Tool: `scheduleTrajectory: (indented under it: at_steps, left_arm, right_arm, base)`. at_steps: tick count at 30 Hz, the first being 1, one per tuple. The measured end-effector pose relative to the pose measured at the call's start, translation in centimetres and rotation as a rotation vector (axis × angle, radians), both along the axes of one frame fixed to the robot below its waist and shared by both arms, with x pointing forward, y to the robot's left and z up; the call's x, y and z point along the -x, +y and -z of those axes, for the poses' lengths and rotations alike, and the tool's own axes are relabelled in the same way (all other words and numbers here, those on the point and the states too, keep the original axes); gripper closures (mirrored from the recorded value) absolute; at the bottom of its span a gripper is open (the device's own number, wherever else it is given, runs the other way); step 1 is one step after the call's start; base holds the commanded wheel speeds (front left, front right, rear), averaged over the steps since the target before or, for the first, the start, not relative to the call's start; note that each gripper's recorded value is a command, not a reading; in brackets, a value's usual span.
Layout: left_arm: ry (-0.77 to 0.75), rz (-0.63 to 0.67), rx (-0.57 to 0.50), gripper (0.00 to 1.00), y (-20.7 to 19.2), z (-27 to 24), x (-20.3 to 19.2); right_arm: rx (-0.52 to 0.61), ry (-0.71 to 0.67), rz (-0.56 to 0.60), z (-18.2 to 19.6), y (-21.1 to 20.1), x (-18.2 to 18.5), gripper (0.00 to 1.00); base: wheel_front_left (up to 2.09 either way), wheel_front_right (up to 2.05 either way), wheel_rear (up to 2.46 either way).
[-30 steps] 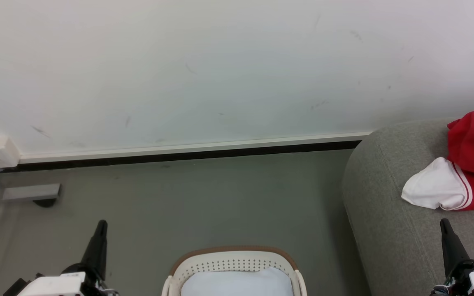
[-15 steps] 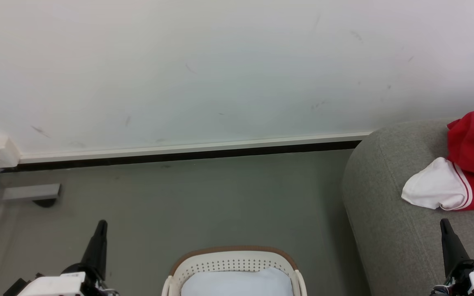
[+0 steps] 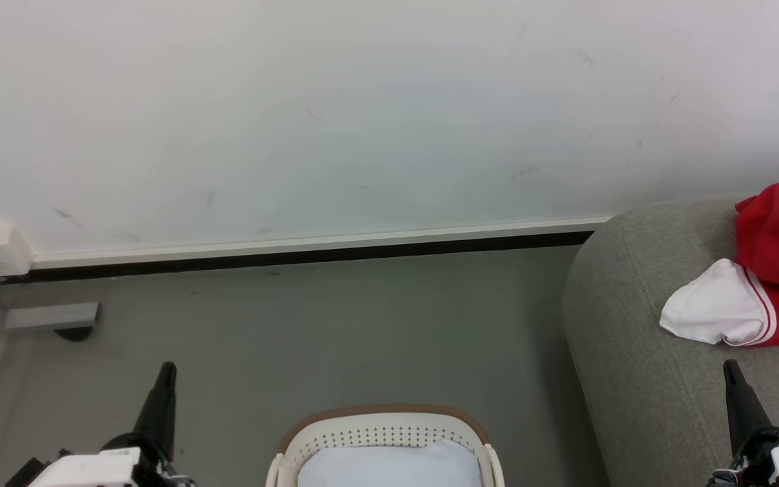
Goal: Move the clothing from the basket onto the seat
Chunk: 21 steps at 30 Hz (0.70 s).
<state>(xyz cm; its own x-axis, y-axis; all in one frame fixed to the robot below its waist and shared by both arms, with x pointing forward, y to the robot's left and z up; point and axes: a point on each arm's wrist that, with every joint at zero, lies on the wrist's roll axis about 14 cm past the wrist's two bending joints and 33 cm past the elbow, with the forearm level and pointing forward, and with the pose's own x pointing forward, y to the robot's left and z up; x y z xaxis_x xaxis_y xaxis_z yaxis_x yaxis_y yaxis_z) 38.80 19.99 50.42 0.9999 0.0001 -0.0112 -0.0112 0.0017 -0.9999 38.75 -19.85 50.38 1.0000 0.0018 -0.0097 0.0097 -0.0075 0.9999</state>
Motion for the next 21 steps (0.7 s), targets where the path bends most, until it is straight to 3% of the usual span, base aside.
scheduleTrajectory:
  at_steps: [21]
  left_arm:
    - [0.0,0.0,0.0,1.0,0.0,0.0,0.0]
  right_arm:
    - [0.0,0.0,0.0,0.01,0.0,0.0,1.0]
  base:
    - [0.0,0.0,0.0]
